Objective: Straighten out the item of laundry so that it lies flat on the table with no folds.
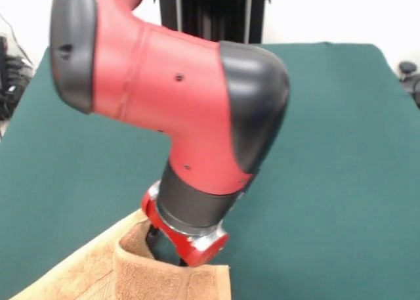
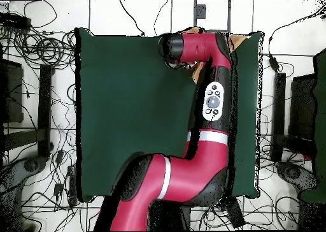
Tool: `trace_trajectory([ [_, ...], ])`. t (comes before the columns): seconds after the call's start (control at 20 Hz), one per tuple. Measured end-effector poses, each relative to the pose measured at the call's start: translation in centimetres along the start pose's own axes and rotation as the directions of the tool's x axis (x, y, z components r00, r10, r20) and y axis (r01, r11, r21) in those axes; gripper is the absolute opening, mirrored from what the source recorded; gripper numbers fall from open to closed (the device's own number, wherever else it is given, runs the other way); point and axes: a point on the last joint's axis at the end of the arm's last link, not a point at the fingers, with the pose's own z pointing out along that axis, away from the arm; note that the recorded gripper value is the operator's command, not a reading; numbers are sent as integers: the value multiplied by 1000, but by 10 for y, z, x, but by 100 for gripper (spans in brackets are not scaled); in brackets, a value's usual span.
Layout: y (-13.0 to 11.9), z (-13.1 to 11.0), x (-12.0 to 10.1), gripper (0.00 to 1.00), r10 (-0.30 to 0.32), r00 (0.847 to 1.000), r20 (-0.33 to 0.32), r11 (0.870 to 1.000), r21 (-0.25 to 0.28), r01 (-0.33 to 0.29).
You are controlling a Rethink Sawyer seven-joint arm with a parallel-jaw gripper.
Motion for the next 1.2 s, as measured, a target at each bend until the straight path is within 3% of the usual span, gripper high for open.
trace_trajectory([
  [0.25, -11, 6, -16, 100, 64, 997, -50, 997, -51, -66],
  [0.35, -21, 9, -28, 100, 118, 987, -107, 988, -86, -127],
  [0.45, -26, 11, -34, 100, 135, 983, -122, 985, -94, -147],
  [0.7, -82, 28, -88, 100, 237, 963, -131, 964, -88, -249],
  [1.0, -172, 49, -161, 100, 373, 921, -111, 921, -78, -382],
  [1.2, -195, 52, -179, 100, 410, 906, -103, 904, -82, -418],
])
